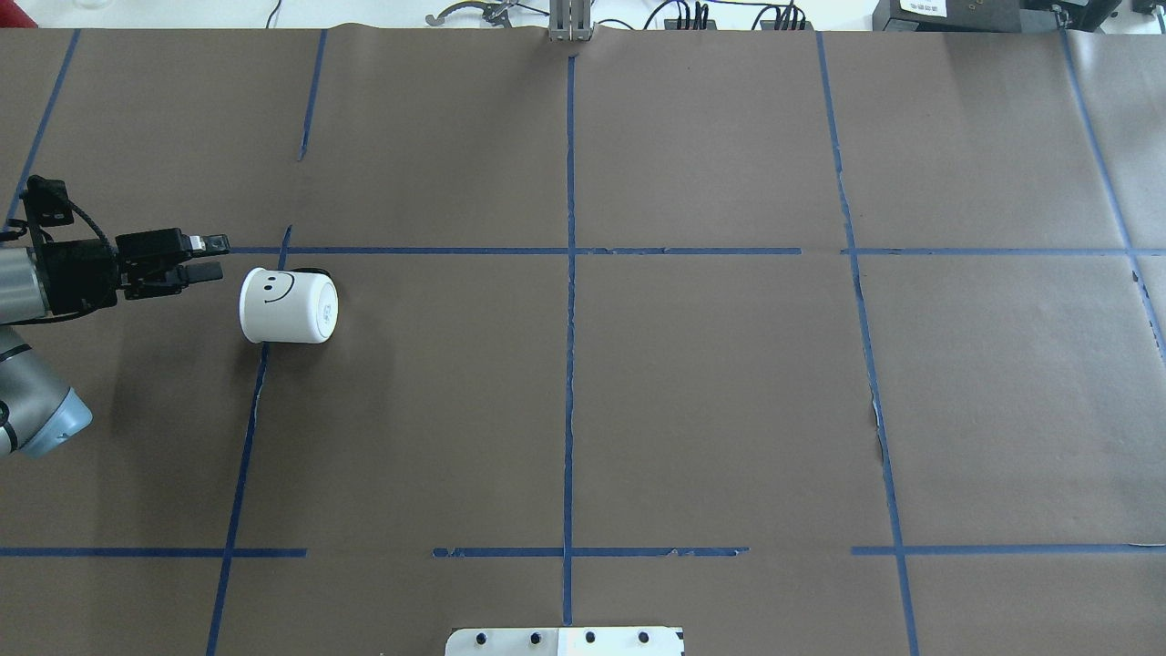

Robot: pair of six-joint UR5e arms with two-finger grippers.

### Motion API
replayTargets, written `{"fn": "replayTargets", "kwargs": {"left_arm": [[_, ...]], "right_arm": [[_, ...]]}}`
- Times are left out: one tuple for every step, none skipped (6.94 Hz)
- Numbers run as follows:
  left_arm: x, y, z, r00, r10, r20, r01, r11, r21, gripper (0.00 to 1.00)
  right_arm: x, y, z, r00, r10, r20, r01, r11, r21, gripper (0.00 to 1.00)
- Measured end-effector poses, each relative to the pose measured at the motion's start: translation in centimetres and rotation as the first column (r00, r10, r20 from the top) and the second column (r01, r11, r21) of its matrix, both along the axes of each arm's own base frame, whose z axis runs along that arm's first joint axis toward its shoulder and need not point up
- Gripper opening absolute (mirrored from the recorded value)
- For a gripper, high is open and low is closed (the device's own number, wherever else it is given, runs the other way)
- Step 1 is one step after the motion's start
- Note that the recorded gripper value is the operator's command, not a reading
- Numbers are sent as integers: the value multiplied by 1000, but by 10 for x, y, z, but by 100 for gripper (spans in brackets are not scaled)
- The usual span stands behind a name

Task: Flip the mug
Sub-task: 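Move the left gripper toward the open end of the white mug, then close the left gripper on the rim of the white mug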

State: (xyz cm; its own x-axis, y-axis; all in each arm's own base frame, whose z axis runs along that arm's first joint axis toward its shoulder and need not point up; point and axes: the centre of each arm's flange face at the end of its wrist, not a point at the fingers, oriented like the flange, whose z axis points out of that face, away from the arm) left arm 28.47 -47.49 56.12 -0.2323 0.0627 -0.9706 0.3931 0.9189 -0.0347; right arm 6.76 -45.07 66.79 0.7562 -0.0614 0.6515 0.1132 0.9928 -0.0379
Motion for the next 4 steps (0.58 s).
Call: {"fn": "replayTargets", "kwargs": {"left_arm": [[3, 3, 1, 1000, 26, 2, -26, 1000, -7, 96], [5, 4, 1, 999, 45, -2, -45, 999, -18, 96], [8, 4, -1, 998, 57, -7, -58, 998, -25, 96], [13, 4, -4, 998, 68, -16, -69, 997, -30, 96]], "right_arm": [[0, 0, 0, 1000, 0, 0, 0, 1000, 0, 100], [0, 0, 0, 1000, 0, 0, 0, 1000, 0, 100], [0, 0, 0, 1000, 0, 0, 0, 1000, 0, 100], [0, 0, 0, 1000, 0, 0, 0, 1000, 0, 100]]}}
